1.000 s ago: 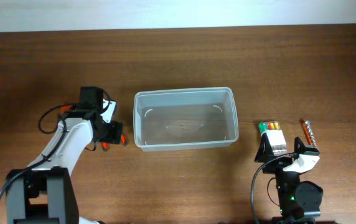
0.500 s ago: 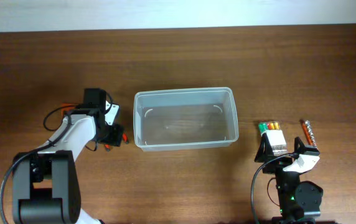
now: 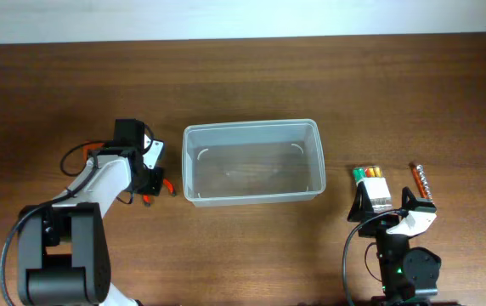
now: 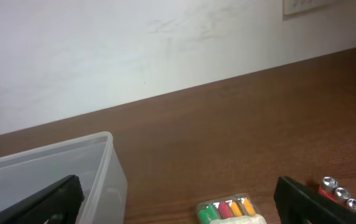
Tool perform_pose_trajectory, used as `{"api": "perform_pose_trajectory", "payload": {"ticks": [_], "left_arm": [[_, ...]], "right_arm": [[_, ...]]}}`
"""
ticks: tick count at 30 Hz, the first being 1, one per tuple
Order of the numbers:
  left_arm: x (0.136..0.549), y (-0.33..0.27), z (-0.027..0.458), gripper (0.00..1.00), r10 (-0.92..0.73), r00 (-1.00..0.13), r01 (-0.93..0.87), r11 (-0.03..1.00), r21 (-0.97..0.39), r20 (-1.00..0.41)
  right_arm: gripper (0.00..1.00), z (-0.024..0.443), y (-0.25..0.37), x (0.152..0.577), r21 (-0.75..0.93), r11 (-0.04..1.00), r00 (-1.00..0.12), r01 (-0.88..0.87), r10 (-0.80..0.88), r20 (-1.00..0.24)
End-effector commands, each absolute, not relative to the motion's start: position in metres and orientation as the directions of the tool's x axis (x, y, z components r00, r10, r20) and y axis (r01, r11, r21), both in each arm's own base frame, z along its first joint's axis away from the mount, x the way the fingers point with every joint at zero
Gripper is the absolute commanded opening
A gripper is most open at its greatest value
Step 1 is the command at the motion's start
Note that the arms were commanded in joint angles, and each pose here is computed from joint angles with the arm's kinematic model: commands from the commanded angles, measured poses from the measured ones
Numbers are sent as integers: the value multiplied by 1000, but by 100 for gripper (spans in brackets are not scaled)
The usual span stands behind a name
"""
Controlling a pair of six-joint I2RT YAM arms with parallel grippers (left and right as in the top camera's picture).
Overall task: Pack container
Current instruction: 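Lift the pliers over the container and drop them inside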
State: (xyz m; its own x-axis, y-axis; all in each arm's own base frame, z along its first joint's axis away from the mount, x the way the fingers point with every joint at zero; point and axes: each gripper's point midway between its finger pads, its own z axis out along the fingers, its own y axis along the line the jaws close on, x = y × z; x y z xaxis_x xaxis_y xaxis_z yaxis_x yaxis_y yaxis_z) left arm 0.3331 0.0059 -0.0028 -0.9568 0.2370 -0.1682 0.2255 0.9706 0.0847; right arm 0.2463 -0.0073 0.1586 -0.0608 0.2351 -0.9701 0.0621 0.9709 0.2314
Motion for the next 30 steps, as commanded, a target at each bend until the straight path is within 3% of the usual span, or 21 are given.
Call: {"api": "perform_pose_trajectory", "payload": {"ticks": [1, 11, 23, 30], "left_arm": [[321, 12, -22, 2, 236, -967, 227, 969, 94, -99], [358, 14, 19, 2, 214, -956, 193, 973, 124, -198], [419, 17, 158, 2, 215, -864, 141, 972, 190, -456], [427, -23, 225, 2, 214, -770, 214, 974, 71, -601]], "right_arm": [[99, 155, -9, 246, 230, 971, -65, 71, 234, -970], [99, 156, -9, 246, 230, 971, -65, 71, 234, -970], [99, 156, -9, 246, 230, 971, -65, 71, 234, -970], [99, 156, -9, 246, 230, 971, -65, 71, 234, -970]]}}
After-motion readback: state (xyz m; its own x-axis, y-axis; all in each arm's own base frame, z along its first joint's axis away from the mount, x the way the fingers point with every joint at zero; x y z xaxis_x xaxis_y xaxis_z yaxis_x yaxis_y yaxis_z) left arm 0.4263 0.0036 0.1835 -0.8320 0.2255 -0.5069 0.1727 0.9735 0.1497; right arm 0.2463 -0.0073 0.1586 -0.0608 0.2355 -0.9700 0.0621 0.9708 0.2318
